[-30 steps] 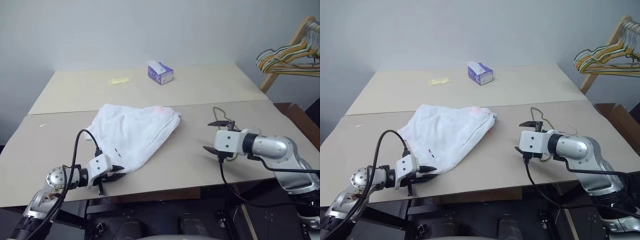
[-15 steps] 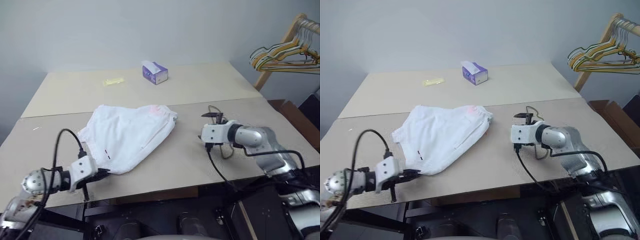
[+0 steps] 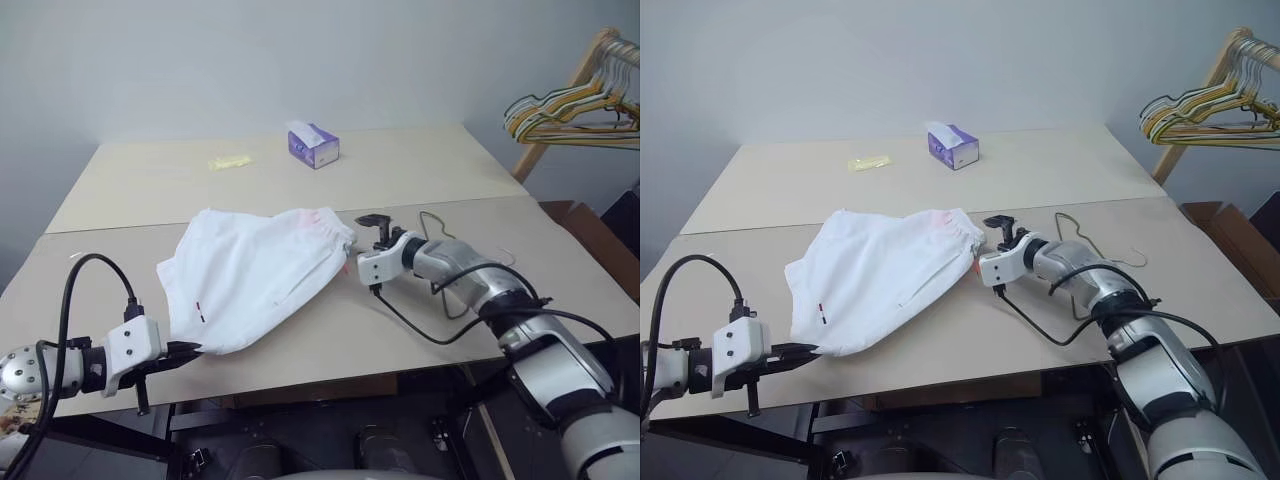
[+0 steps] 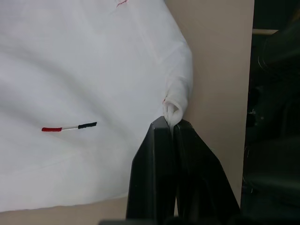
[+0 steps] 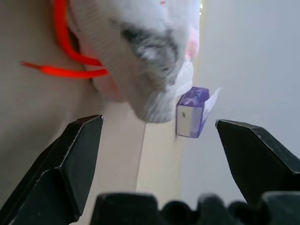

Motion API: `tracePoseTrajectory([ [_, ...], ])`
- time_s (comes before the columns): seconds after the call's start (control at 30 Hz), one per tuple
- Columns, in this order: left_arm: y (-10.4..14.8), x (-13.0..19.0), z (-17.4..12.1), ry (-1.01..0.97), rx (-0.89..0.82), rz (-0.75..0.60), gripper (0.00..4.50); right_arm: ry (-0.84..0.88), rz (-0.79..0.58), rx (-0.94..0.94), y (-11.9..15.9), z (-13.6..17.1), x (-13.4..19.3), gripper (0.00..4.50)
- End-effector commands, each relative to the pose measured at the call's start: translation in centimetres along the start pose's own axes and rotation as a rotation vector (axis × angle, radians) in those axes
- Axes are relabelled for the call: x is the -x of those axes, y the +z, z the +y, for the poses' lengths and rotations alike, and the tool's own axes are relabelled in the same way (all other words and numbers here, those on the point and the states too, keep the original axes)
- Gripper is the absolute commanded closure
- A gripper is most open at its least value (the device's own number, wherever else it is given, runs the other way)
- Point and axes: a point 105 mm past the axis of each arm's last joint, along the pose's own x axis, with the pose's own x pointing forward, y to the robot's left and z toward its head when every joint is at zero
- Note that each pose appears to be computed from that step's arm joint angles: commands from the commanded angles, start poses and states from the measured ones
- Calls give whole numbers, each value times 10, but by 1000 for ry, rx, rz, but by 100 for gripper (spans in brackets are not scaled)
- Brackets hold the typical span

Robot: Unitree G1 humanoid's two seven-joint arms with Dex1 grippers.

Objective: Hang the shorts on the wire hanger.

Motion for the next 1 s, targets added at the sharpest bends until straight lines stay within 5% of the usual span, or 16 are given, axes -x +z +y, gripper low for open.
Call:
tracePoseTrajectory([
  [0.03, 8, 4, 4, 19, -33, -6, 448, -51, -44, 33, 3, -20, -2, 0],
  [0.13, 8, 3, 3, 17, -32, -8, 450, -21, -81, 48, 8, -16, -4, 67],
  [0.5, 10, 5, 1, -16, -25, -13, 450, 17, -125, 77, 16, -11, -14, 446],
  [0.77, 8, 2, 27, 126, -88, 18, 450, 8, -68, 85, 2, -20, -8, 446],
  [1.0, 26, 16, 9, -41, -25, -61, 450, 175, -133, 52, 15, -9, 63, 446],
])
